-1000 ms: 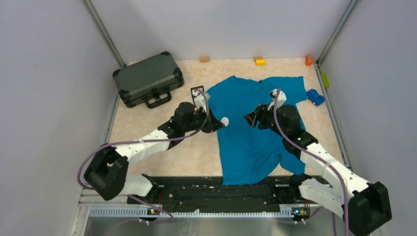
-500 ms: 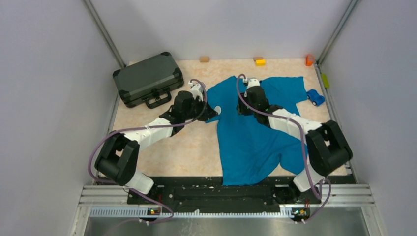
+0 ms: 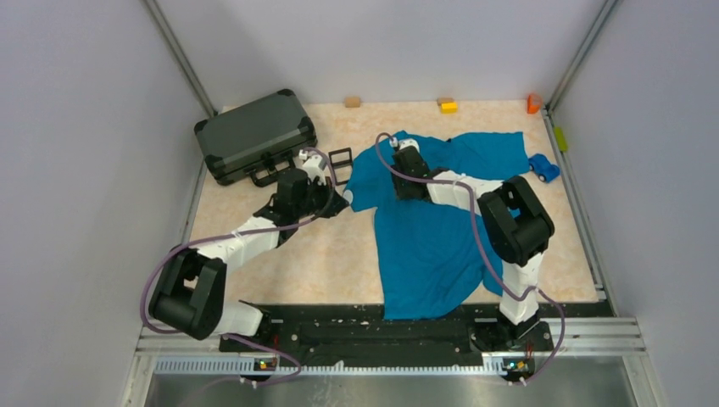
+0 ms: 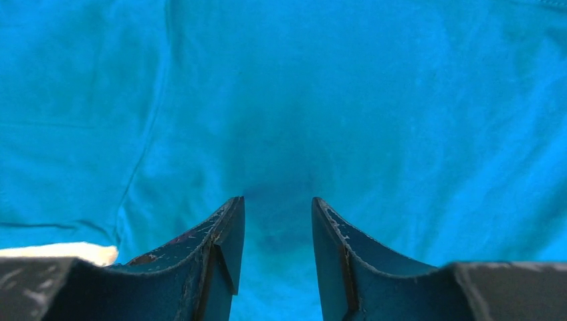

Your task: Pin the brooch onto the clothing

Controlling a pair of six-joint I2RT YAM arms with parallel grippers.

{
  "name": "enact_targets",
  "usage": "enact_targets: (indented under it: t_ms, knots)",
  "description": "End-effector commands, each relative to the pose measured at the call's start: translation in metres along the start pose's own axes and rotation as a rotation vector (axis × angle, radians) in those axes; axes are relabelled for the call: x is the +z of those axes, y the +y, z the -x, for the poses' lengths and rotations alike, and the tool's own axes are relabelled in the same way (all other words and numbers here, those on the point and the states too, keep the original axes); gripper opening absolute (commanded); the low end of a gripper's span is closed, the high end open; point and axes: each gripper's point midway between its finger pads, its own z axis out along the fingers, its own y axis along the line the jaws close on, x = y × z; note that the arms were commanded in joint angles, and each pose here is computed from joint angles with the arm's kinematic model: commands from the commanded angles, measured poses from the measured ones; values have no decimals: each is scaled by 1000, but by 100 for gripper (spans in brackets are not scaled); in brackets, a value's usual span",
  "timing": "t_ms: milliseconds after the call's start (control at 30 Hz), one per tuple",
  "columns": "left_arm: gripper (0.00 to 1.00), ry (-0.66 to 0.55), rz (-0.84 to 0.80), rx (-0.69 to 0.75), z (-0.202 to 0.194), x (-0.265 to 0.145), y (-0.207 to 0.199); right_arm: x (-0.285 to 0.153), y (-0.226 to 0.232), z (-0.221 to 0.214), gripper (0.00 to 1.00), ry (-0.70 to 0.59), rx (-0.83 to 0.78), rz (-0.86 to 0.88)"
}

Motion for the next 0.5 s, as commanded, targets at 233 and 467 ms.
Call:
enact_targets:
  t_ms: [233, 467]
  knots:
    - [0, -92, -59, 66, 18, -18, -17, 6, 0, 2, 37, 32, -13, -48]
    - [0, -94, -68, 71, 17, -22, -20, 13, -1, -20, 30, 94, -7, -42]
